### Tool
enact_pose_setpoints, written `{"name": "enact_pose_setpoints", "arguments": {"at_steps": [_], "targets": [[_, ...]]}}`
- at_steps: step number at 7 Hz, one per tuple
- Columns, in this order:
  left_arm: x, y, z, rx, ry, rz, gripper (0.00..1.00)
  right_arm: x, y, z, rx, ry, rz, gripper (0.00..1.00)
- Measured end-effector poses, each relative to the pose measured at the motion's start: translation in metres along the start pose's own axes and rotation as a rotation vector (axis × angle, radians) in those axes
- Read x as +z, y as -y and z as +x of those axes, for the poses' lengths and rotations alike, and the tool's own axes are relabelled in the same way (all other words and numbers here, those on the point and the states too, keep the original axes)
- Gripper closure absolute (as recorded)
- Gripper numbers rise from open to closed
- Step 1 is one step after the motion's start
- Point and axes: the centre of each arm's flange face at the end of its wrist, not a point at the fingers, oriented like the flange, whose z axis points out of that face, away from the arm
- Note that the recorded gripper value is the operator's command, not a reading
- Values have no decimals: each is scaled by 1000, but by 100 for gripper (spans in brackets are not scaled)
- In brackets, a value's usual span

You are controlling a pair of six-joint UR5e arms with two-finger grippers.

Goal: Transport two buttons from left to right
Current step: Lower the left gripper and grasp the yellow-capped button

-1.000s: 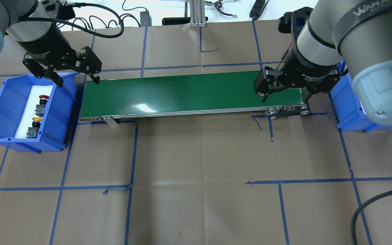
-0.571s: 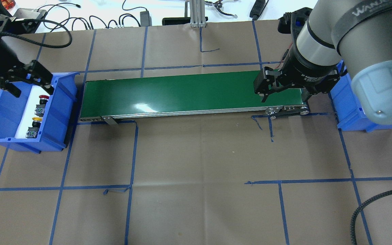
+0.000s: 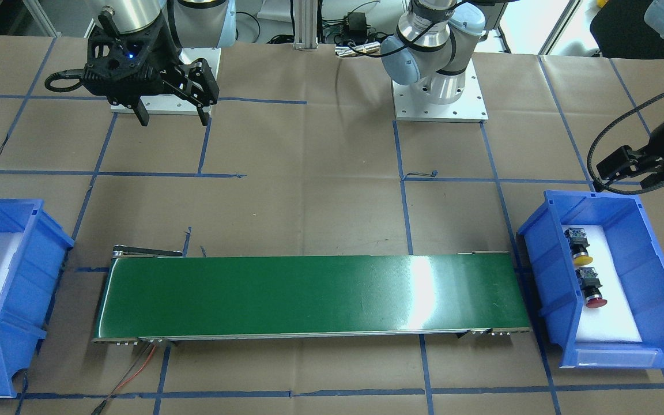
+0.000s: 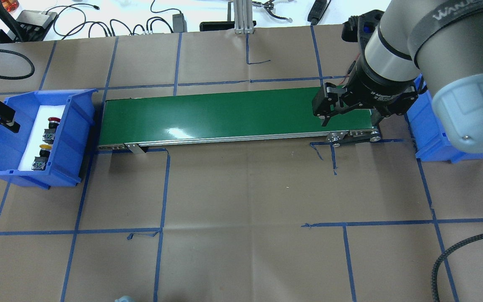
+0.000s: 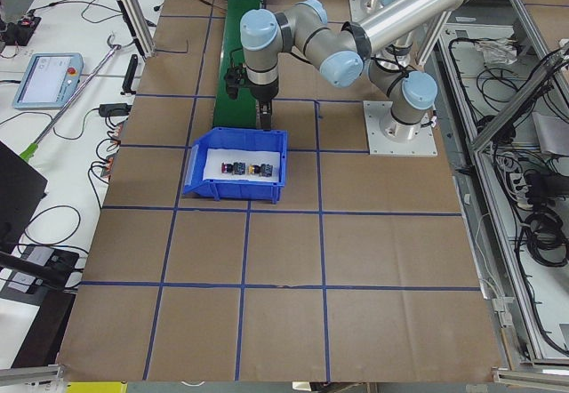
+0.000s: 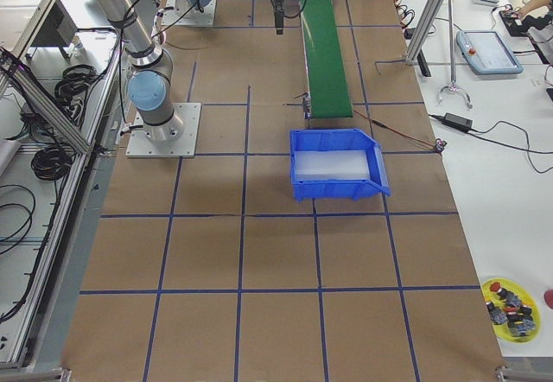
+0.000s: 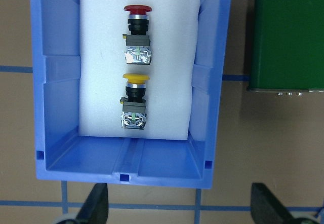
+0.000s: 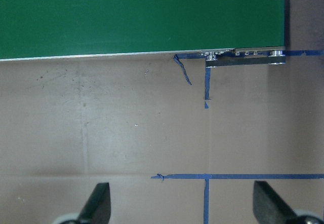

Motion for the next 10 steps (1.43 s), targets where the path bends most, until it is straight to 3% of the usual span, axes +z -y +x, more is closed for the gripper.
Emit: {"name": "enact_pose_setpoints", "arguments": {"at_steps": [6, 10], "targets": [[130, 1, -34, 18, 27, 57, 0, -1, 0, 0, -2, 4, 4, 0], [180, 14, -39, 23, 27, 64, 0, -1, 0, 0, -2, 2, 2, 0]]}}
